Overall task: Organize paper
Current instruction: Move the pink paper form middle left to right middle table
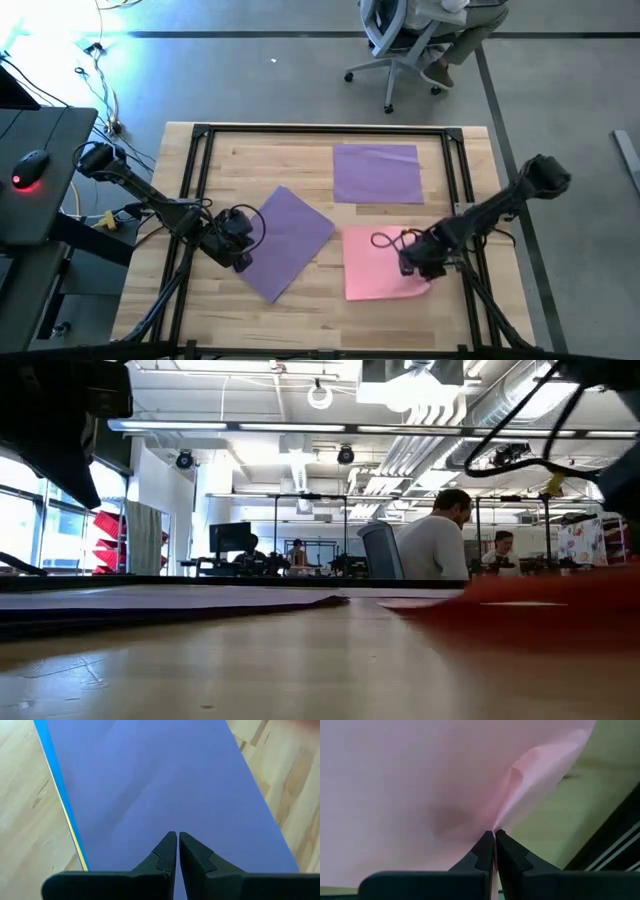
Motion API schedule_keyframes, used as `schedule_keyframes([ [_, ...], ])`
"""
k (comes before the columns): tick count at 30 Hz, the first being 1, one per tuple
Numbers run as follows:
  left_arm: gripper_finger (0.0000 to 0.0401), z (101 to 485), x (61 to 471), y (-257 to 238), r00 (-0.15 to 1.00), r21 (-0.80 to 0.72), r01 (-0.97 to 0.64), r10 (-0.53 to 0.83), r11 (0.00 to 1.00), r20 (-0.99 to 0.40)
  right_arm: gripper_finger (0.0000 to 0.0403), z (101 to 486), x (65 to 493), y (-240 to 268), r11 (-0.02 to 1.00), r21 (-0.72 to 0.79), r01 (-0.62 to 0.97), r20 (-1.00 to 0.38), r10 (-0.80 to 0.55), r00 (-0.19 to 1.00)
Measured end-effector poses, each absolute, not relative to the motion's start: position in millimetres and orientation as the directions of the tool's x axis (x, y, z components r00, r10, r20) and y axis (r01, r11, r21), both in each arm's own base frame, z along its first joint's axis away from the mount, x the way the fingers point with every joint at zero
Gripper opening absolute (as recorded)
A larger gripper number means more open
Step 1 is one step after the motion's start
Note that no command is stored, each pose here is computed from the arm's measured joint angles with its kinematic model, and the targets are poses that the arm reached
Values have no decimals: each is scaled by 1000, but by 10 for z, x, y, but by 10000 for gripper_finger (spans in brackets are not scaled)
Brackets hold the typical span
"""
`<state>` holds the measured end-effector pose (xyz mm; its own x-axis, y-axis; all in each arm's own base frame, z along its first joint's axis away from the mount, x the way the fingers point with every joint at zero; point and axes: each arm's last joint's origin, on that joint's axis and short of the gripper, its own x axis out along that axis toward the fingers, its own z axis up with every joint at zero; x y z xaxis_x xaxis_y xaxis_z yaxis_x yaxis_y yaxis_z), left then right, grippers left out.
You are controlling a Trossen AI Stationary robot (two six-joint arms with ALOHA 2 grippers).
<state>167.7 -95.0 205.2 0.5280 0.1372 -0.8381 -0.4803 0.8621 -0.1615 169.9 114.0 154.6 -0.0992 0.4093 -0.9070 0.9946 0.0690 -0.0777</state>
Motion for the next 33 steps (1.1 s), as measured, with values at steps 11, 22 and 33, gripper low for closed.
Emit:
schedule_keyframes([
  [11,0,2052,1697,-913,522,-177,-516,144,838,-840,0,1215,1807,1425,107,-107,989,-887,440,-143],
  [22,0,2054,1728,-859,516,-187,-543,149,819,-844,0,1191,1783,1425,291,-62,955,-884,428,-188],
  [33,0,2053,1754,-807,507,-191,-565,155,803,-848,0,1189,1781,1423,332,-41,943,-883,429,-189],
])
